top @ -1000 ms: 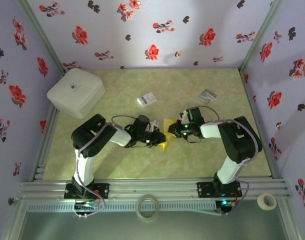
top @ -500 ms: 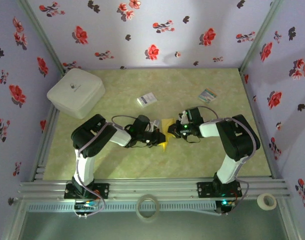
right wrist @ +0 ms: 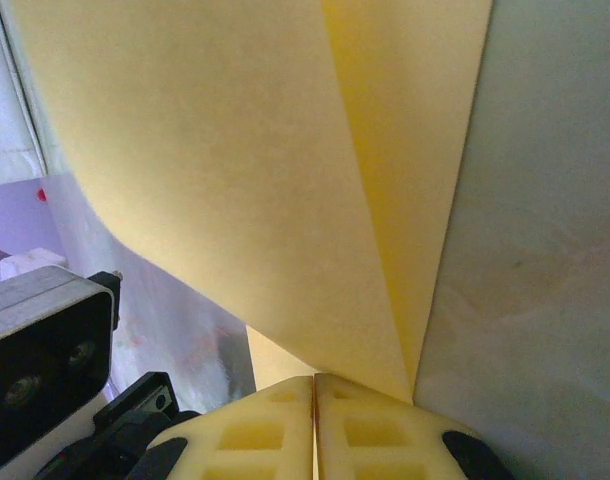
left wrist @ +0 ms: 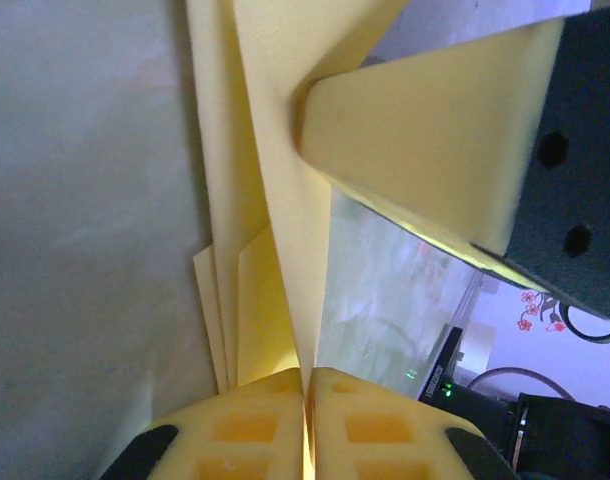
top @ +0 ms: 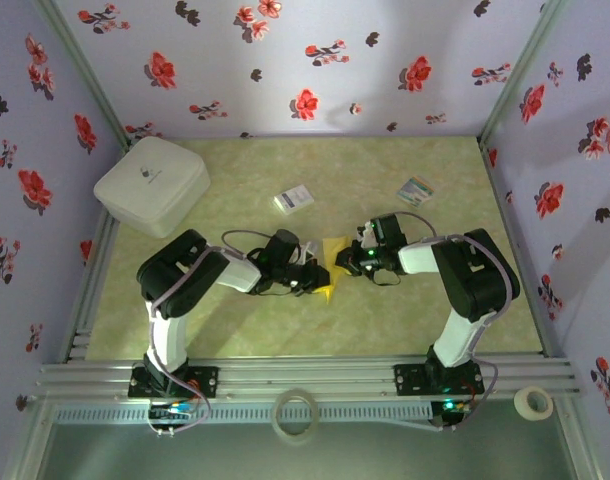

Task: Fold a paper plane with a square sheet of paper (pick it up from the middle)
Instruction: Fold the wing for the fifth time at the center of the table.

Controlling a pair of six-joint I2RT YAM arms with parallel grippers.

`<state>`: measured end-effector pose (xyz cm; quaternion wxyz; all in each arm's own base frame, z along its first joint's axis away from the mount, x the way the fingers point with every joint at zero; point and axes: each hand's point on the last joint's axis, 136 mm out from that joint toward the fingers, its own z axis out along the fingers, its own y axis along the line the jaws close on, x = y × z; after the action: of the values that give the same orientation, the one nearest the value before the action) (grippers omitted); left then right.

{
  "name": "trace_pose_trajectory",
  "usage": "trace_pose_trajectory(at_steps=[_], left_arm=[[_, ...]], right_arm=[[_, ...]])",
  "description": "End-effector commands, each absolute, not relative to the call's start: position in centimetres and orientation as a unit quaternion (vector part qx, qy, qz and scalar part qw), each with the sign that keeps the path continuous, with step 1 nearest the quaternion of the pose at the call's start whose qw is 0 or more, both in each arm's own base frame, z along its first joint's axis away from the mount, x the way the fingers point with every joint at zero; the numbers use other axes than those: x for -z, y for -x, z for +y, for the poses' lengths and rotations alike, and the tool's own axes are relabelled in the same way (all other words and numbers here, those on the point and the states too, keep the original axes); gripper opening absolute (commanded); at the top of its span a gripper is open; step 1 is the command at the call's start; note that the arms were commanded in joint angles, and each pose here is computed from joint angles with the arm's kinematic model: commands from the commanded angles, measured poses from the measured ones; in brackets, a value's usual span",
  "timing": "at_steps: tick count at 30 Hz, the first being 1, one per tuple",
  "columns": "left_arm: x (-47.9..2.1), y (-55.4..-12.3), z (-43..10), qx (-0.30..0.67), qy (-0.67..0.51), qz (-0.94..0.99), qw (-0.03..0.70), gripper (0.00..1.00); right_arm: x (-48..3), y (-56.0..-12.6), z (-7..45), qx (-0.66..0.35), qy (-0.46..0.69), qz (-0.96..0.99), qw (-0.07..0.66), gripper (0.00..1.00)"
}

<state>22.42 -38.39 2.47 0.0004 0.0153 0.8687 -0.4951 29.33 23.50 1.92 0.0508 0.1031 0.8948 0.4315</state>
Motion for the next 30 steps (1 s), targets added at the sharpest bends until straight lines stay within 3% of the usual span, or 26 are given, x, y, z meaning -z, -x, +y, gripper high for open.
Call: trace_pose_trajectory(at_steps=[1,10,13,30], left_arm=[[-1.5,-20.7,-37.5,0.471,-0.022,0.882,-0.019,0.08],[-1.2,-20.1,-37.4,0.467,-0.026,0.883,-0.030,0.01],[-1.3,-20.0,-37.3,0.465,-0.027,0.884,-0.029,0.08],[-1.2,-19.2,-36.8,0.424,-0.052,0.904,-0.032,0.16]], right_arm=[[-0.4,-29.1,22.6,-0.402,-0.110,0.908,0.044,0.10],[-0.1,-29.0,22.5,-0.394,-0.110,0.911,0.040,0.10],[-0.1,-28.9,22.6,-0.394,-0.109,0.912,0.040,0.10],[-0.1,-28.8,22.4,-0.391,-0.110,0.913,0.039,0.10]])
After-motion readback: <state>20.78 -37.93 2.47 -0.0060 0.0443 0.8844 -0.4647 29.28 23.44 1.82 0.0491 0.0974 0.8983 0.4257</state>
